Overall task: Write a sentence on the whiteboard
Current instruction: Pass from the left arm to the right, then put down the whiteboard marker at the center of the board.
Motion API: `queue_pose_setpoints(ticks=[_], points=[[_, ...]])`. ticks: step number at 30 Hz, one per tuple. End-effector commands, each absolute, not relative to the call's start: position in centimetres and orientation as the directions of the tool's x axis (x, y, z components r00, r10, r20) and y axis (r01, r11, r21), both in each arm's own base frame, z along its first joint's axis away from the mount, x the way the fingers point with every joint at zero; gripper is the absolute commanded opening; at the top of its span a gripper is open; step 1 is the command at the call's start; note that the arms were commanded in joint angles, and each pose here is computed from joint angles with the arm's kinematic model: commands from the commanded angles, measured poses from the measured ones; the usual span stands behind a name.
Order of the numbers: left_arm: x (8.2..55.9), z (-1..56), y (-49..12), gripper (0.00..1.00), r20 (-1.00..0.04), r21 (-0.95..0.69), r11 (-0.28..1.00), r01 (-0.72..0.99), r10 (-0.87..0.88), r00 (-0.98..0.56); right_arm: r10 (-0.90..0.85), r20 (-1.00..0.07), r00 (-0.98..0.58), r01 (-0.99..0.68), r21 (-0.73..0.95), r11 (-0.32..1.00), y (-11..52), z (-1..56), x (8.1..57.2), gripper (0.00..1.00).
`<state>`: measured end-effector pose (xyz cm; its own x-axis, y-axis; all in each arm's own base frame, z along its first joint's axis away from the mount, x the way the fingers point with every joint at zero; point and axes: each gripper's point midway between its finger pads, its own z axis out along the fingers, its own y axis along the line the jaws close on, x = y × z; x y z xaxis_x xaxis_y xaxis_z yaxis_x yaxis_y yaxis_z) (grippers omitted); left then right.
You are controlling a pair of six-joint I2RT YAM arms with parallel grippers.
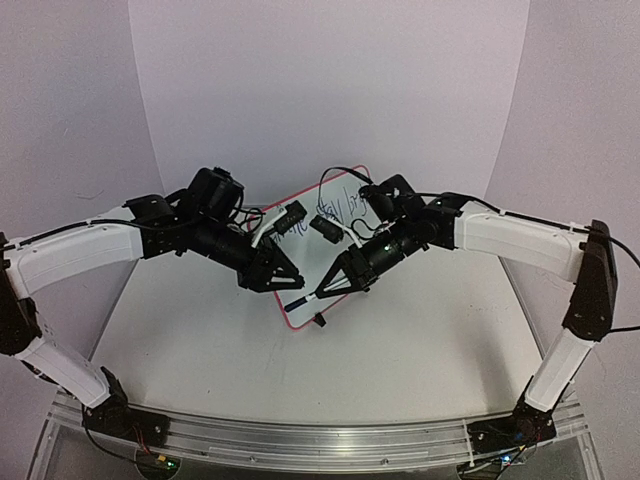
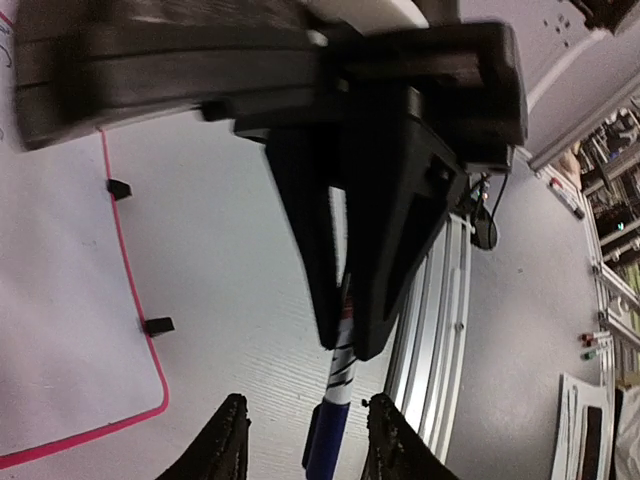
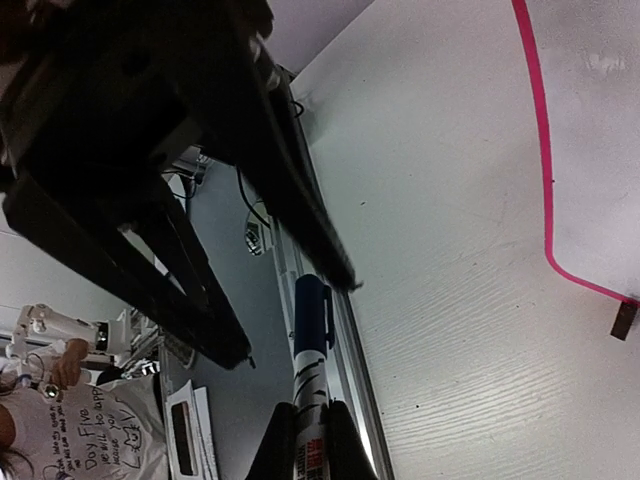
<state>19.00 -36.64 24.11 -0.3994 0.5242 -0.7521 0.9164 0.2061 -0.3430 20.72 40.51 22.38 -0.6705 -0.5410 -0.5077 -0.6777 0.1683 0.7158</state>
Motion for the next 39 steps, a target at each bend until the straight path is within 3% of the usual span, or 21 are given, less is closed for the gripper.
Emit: queue_pose_setpoints(ticks=[1,6,10,18,23,26,30,33,39], points=[[22.6,31.2,-34.5,0.46,-0.897,-0.218,0.293,0.931,0.316,-0.309,-0.424,-0.654,-0.627,-0.779,0.536,0.326,37.1,25.5,24.7,0.0],[24.9,31.6,-29.9,0.6,-0.888,-0.251,0.406,0.879,0.264,-0.376,-0.382,-0.669,-0.637,-0.749,0.421,0.512,33.6,24.7,27.0,0.0],[27.1,31.2,-26.4,0.62,-0.878,-0.23,0.523,0.821,0.253,-0.407,-0.453,-0.677,-0.58,-0.759,0.248,0.602,33.1,22.2,26.2,0.0],[33.7,29.6,-16.2,0.68,-0.877,-0.254,0.791,0.557,0.054,-0.478,-0.361,-0.606,-0.708,-0.663,0.396,0.636,34.4,15.3,25.5,0.0],[35.5,28.1,-13.0,0.71,-0.865,-0.267,0.856,0.442,-0.01,-0.502,-0.357,-0.565,-0.744,-0.652,0.5,0.57,36.3,12.0,24.6,0.0],[35.9,27.5,-12.3,0.73,-0.859,-0.258,0.878,0.402,-0.017,-0.512,-0.361,-0.545,-0.757,-0.635,0.484,0.601,36.0,10.5,25.0,0.0],[36.5,26.5,-11.1,0.76,-0.85,-0.232,0.913,0.336,-0.022,-0.526,-0.357,-0.531,-0.768,-0.609,0.434,0.664,35.0,8.9,25.8,0.1],[36.9,25.9,-10.4,0.76,-0.842,-0.225,0.926,0.302,-0.029,-0.539,-0.36,-0.518,-0.776,-0.588,0.39,0.708,34.0,7.6,26.2,0.26],[37.2,25.4,-10.1,0.77,-0.833,-0.234,0.928,0.289,-0.038,-0.552,-0.334,-0.517,-0.789,-0.531,0.299,0.793,31.5,6.4,27.2,0.45]])
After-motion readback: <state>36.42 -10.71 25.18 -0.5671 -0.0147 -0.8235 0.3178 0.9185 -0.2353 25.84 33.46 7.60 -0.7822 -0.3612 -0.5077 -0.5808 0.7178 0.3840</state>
